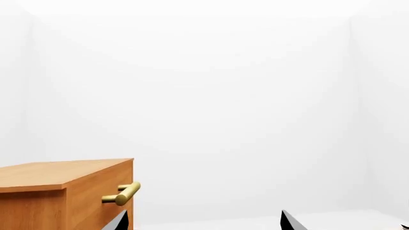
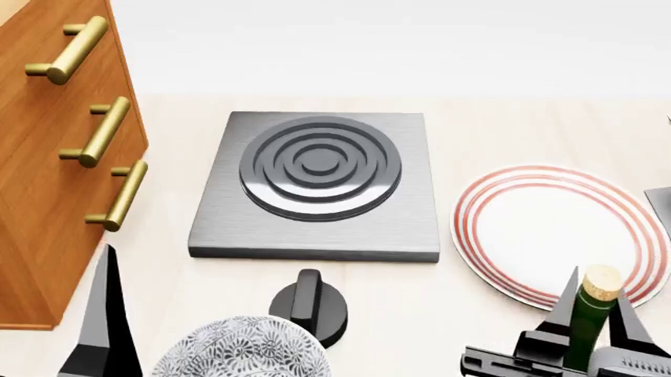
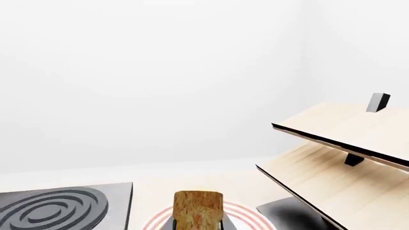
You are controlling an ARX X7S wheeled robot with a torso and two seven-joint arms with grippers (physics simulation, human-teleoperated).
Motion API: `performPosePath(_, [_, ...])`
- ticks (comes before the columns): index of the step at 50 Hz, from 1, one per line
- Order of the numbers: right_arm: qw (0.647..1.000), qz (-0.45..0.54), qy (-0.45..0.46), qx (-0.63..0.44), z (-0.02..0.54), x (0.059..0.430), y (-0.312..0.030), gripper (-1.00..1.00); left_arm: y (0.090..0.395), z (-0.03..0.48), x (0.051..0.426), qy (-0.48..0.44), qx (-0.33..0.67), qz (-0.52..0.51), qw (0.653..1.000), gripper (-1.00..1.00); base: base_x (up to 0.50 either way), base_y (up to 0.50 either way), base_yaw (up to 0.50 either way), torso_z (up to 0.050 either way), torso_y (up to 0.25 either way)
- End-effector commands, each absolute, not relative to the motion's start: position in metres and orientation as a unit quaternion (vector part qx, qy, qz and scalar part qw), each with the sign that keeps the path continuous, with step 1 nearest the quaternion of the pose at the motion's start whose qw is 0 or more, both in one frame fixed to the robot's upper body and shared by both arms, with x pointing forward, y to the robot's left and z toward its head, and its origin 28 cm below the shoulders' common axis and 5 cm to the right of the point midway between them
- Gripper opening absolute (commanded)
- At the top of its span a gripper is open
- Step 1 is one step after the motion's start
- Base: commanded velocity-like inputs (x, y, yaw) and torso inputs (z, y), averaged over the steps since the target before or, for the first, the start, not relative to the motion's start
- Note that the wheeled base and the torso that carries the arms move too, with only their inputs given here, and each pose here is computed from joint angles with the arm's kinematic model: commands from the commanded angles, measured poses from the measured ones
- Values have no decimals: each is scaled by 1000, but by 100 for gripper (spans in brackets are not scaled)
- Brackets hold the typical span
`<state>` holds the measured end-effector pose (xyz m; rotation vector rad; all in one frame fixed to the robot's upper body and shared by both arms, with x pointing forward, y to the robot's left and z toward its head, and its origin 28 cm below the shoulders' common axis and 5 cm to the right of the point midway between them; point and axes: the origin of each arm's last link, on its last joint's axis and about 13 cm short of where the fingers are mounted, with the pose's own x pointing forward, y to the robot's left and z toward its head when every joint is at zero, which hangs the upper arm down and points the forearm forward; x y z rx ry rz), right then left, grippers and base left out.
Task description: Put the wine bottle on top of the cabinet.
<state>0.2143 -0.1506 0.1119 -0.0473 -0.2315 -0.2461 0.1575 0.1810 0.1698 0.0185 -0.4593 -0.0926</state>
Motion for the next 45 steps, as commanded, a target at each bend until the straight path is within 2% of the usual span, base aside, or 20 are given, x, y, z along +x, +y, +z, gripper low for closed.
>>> performPosePath(1, [987, -108, -117, -25, 117, 216, -152, -100, 180, 168, 159, -225, 9, -47, 973, 100, 0, 0, 0, 0, 0])
performPosePath(8, [981, -98, -156, -56, 162, 227, -157, -100, 181, 168, 158, -218, 10, -51, 975, 100, 0, 0, 0, 0, 0])
performPosePath(17, [977, -39, -198, -74, 224, 256, -154, -100, 179, 165, 158, -209, 5, -56, 976, 100, 0, 0, 0, 0, 0])
performPosePath(45, [967, 82, -239, -28, 253, 262, -115, -100, 165, 165, 156, -198, -8, -109, 974, 100, 0, 0, 0, 0, 0])
